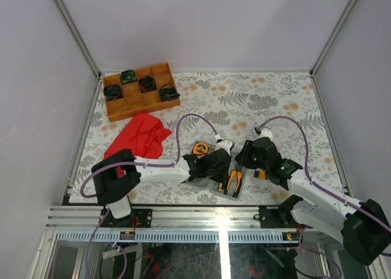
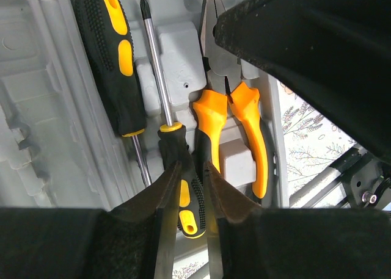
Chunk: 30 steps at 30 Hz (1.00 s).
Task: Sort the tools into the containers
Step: Adjust the screwdriver in the storage box.
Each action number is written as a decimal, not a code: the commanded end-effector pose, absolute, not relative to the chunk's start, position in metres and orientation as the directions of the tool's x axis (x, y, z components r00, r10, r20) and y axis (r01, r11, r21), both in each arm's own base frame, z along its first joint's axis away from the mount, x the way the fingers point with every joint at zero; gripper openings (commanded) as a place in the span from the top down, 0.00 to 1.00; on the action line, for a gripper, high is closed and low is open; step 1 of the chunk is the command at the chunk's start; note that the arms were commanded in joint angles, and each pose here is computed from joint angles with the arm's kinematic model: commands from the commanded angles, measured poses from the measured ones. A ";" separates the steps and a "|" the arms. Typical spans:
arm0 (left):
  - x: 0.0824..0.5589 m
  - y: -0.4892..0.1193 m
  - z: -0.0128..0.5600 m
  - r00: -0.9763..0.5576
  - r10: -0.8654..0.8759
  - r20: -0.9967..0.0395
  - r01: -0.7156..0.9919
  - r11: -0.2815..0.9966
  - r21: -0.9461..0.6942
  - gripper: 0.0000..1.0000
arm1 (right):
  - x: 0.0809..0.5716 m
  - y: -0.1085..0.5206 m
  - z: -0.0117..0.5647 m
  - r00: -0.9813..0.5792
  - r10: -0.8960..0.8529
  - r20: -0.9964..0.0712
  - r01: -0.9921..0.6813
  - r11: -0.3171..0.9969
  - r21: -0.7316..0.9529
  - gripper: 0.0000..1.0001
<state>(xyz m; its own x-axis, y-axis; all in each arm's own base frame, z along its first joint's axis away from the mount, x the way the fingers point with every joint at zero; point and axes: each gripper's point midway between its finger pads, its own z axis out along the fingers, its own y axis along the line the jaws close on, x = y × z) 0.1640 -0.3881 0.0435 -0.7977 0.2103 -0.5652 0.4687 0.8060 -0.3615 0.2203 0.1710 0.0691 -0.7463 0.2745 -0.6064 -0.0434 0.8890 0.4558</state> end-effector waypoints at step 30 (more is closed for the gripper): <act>0.163 -0.395 0.034 -0.789 0.255 -0.559 0.502 0.792 -0.346 0.82 | 0.230 0.163 0.091 -0.688 0.397 -0.607 0.052 0.862 0.505 0.60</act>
